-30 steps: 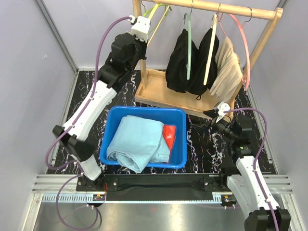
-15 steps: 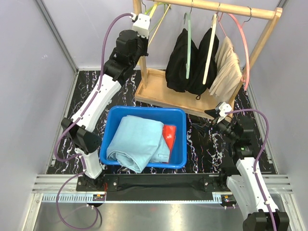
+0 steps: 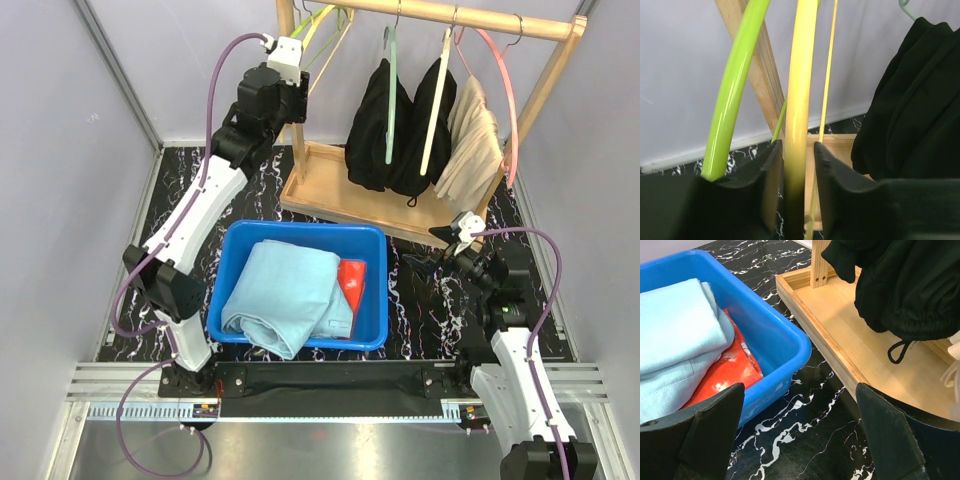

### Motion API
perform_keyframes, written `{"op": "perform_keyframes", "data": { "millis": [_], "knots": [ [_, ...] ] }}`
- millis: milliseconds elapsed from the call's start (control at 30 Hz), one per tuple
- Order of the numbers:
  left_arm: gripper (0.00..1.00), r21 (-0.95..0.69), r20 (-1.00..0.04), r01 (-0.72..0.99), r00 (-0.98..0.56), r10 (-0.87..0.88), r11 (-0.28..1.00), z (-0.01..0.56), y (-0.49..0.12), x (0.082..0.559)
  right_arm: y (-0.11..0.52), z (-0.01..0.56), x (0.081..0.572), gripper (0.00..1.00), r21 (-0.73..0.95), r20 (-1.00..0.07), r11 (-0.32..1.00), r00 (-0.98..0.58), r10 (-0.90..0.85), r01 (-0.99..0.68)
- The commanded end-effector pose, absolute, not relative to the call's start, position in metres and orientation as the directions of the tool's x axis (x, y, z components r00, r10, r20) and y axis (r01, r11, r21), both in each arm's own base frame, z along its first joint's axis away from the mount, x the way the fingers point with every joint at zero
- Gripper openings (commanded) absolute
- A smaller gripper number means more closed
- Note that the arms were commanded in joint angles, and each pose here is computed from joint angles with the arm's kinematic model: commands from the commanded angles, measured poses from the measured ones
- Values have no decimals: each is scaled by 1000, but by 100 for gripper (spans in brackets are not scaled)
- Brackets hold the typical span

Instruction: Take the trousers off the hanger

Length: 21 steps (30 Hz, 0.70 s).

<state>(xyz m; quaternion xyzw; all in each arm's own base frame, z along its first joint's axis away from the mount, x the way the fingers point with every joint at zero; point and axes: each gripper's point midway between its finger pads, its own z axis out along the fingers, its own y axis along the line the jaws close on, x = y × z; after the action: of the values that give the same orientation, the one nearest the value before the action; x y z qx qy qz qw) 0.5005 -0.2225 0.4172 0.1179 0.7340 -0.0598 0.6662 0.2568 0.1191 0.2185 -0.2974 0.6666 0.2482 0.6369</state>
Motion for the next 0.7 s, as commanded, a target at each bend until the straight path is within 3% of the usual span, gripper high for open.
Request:
{"op": "perform_keyframes", "data": {
  "millis": [0, 33, 133, 267, 667],
  "knots": [
    [55, 26, -997, 256, -60, 42, 966, 445, -211, 479, 118, 235, 258, 99, -116, -993, 696, 72, -92, -709],
    [71, 19, -998, 264, -60, 36, 964, 447, -212, 476, 118, 236, 258, 100, -117, -993, 695, 74, -92, -710],
    [86, -27, -999, 280, -38, -17, 960, 467, -209, 461, 117, 236, 258, 100, -120, -993, 697, 76, -93, -707],
    [92, -86, -996, 314, -8, -88, 946, 493, -206, 439, 116, 235, 259, 100, -120, -993, 700, 75, -94, -704],
    [93, -305, -949, 516, -90, -303, 800, 521, -230, 375, 114, 235, 260, 100, -124, -992, 706, 79, -96, -697]
  ]
}}
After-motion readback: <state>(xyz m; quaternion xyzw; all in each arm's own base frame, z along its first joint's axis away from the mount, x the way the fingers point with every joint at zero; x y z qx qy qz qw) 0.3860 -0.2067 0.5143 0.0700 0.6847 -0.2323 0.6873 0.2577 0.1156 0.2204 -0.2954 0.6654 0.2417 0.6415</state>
